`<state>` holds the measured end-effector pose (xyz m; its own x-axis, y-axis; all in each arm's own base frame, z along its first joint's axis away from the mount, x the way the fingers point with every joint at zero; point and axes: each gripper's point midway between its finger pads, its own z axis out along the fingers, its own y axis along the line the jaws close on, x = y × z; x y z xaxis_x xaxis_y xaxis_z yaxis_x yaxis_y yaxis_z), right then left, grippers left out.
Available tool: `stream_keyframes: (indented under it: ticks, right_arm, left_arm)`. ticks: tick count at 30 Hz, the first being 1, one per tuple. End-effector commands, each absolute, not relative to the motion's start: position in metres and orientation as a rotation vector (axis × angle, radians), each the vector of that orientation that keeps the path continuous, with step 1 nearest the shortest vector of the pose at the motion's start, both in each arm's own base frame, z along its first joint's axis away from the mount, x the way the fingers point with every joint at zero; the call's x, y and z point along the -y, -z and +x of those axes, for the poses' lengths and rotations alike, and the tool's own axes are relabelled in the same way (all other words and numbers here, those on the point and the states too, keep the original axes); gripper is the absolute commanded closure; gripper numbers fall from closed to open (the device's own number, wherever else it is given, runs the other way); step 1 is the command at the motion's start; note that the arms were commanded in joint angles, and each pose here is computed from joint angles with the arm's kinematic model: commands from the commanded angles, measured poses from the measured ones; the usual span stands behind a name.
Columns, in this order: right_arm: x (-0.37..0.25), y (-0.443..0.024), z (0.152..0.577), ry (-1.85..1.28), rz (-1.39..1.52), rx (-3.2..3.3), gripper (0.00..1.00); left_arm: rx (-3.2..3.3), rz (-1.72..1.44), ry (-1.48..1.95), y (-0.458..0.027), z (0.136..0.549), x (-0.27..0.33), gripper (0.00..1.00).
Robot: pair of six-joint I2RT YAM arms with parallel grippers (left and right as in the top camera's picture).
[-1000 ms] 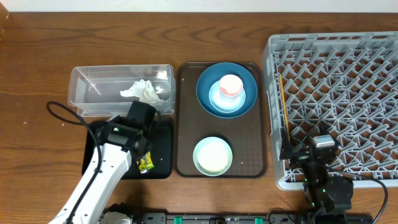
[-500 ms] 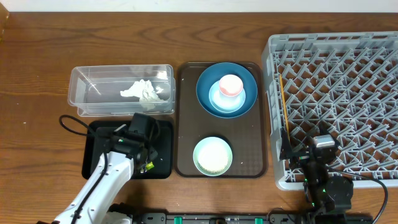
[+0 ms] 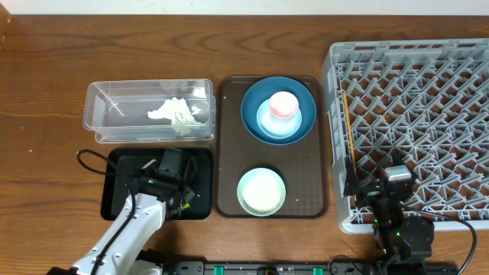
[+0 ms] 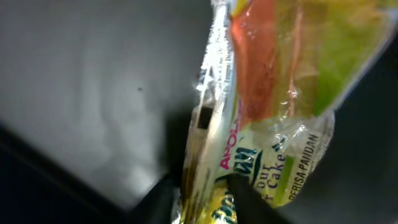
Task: Sort waste into correct bins and load items into the dishwasher rack
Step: 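Lift the wrapper into the clear plastic bin and release it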
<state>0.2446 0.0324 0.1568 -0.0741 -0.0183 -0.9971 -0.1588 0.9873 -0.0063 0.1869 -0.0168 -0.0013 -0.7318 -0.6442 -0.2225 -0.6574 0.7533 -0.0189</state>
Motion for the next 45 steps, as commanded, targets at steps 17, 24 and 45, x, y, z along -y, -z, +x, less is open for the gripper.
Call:
stream_keyframes:
  ticks: [17, 24, 45]
  right_arm:
    - [-0.035, -0.155, 0.244, -0.117, -0.154, -1.646, 0.01]
    - [-0.035, -0.155, 0.244, -0.116, -0.153, -1.646, 0.01]
    - [-0.035, -0.155, 0.244, -0.117, -0.154, -1.646, 0.01]
  left_arm:
    - [-2.531, -0.994, 0.134, -0.068, 0.236, 0.030, 0.94]
    - [-2.254, -0.923, 0.358, -0.137, 0.283, 0.041, 0.94]
    - [-2.051, -0.898, 0.420, -0.119, 0.382, 0.056, 0.93]
